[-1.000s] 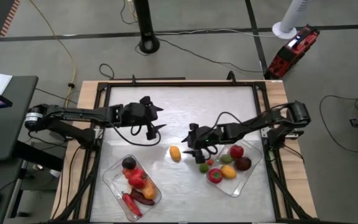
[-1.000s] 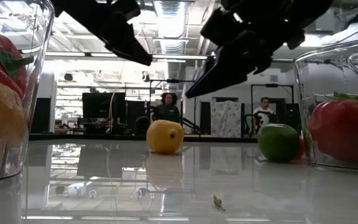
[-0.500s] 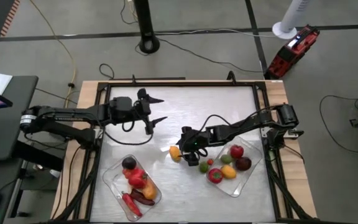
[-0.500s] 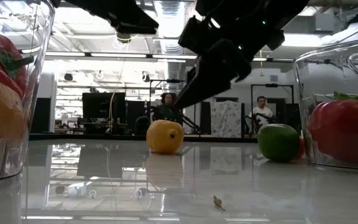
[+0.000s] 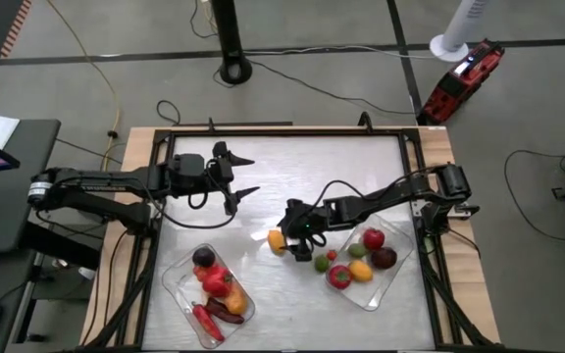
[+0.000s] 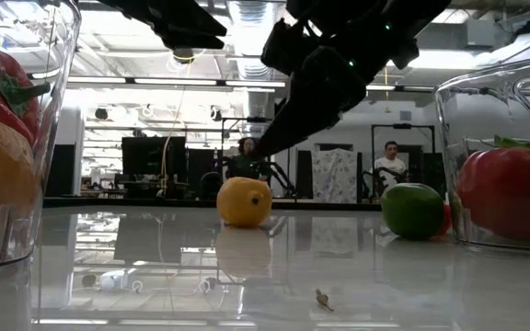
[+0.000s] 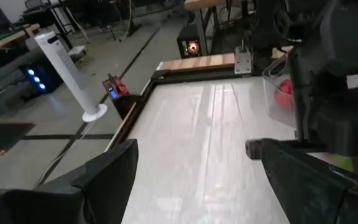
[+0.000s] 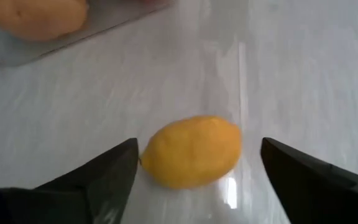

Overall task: Sort produce into baskets
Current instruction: Put the yellow lemon into the right transparent bin, then put the green lime into the right transparent bin

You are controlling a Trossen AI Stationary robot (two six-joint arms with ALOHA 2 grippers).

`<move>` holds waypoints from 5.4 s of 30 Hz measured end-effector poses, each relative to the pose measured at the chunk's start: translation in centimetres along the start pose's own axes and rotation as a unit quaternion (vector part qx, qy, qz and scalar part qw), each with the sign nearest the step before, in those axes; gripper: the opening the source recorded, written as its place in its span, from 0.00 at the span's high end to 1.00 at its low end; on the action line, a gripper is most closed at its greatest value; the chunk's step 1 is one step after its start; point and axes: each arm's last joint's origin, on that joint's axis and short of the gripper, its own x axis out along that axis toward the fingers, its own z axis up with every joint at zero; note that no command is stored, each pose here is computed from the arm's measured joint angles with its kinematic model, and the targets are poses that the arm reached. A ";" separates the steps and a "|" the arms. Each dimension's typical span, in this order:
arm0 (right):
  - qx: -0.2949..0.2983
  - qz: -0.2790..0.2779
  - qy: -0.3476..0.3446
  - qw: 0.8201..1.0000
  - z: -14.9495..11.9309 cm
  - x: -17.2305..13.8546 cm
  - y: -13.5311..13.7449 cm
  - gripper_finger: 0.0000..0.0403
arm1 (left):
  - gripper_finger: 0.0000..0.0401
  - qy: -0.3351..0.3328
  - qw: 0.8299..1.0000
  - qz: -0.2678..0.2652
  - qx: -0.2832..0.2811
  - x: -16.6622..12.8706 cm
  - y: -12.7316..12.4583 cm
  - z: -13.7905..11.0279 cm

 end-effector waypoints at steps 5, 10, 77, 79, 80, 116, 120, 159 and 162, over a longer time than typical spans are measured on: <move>0.023 -0.012 0.003 1.000 0.0 0.0 -0.1 0.03 | 0.19 0.003 1.000 0.000 0.004 0.0 0.0 -0.1; 0.017 -0.020 -0.001 1.000 -0.2 0.5 0.5 0.02 | 0.19 0.006 1.000 -0.001 0.004 0.0 0.0 -0.1; 0.175 0.064 0.289 0.939 -1.2 -14.5 3.2 0.34 | 0.19 -0.080 0.993 0.077 -0.043 -0.1 0.8 1.7; 0.190 0.058 0.302 0.932 -1.9 -14.9 3.7 0.34 | 0.19 -0.096 0.991 0.084 -0.040 -0.2 0.9 2.0; 0.197 0.052 0.310 0.929 -2.2 -15.0 3.9 0.34 | 0.19 -0.102 0.990 0.087 -0.034 -0.2 0.9 2.2; 0.360 -0.009 0.323 0.875 -2.5 -14.8 3.9 0.09 | 0.19 -0.150 0.980 0.121 0.047 -0.6 1.8 3.3; 0.355 -0.008 0.295 0.887 -1.2 -14.7 2.5 0.12 | 0.19 -0.137 0.983 0.116 0.044 -0.5 1.7 3.1; 0.259 0.042 0.473 0.841 3.1 1.4 2.3 0.13 | 0.19 -0.079 0.997 -0.007 0.005 -2.8 1.2 1.5; 0.273 0.027 0.496 0.824 2.4 1.7 2.4 0.13 | 0.19 -0.092 0.996 -0.006 0.004 -3.6 1.2 1.0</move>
